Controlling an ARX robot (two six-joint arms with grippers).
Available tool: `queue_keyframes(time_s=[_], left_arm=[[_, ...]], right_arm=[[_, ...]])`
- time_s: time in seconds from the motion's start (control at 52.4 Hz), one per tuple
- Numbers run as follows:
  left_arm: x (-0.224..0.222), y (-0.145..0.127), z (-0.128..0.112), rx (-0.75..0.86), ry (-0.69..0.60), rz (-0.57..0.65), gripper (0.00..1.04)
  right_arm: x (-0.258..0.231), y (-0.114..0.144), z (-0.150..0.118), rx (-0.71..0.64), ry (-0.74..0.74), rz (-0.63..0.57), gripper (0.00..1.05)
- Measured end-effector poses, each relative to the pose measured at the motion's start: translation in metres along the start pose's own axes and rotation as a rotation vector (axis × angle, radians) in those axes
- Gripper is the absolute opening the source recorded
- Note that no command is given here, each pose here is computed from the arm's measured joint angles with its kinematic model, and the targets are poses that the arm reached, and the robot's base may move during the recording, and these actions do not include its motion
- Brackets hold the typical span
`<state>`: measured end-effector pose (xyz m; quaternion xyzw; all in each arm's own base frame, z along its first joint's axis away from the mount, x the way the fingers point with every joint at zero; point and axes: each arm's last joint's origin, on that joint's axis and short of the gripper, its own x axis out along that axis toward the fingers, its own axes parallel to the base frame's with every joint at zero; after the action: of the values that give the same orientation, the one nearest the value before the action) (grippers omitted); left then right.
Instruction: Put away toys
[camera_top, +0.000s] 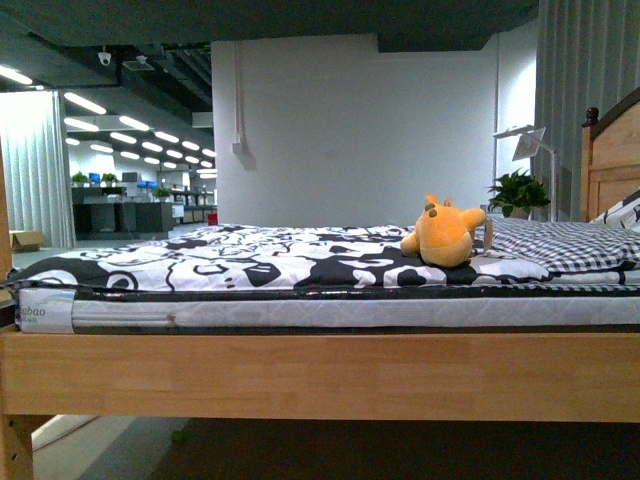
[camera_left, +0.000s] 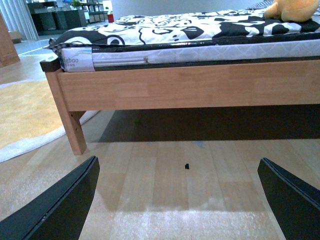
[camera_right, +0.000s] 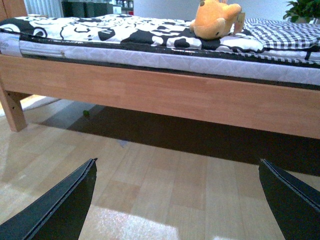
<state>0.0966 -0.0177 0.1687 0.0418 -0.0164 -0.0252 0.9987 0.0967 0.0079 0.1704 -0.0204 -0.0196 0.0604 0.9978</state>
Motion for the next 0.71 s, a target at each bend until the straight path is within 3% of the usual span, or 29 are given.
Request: queue_keyframes(time_s=[0.706], left_arm=[[0.0,-0.0001,0.0,0.003,-0.001,-0.002,0.98]], right_arm=[[0.0,0.0001,0.0,0.0,0.0,0.001,0.98]])
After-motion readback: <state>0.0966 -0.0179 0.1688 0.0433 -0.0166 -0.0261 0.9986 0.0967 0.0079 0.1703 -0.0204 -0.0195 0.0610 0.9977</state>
